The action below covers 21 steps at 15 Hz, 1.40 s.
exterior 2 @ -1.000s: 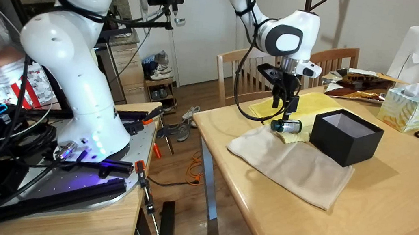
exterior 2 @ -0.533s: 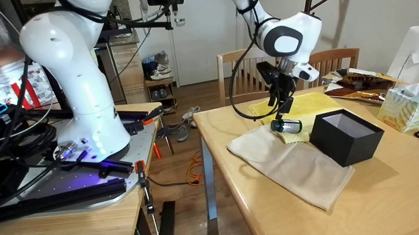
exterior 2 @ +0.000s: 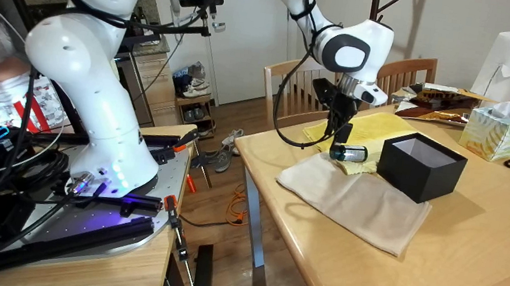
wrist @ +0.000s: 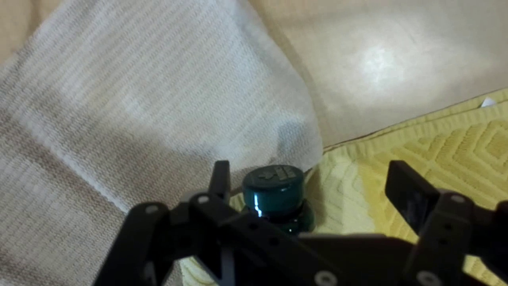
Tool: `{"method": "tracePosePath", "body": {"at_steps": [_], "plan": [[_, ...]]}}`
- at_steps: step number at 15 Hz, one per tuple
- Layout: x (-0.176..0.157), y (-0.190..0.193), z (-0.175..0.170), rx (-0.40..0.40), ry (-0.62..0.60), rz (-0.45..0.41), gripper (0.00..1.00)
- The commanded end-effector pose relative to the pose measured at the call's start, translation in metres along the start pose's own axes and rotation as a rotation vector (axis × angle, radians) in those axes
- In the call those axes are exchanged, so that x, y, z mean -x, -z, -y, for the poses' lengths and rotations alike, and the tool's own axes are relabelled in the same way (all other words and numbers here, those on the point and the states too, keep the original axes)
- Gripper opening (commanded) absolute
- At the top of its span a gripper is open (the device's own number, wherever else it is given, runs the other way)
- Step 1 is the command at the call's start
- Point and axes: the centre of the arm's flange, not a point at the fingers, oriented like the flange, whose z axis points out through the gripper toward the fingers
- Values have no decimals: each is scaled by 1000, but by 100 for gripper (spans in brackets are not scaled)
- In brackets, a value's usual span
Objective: Pick the bottle and stand it upright
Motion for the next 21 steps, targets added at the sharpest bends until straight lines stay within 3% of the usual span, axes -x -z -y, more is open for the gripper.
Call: {"method": "tracePosePath", "body": {"at_steps": [1,7,12,17,21], "plan": [[0,12,3,18,-18,18,100],[-3,8,-1,9,-34,14,100],[-12,-8,-9,-13,40,8,100],[-4,-6,-4,6,6,16,100],[-15,-20,-6,53,38,-42,100]]}}
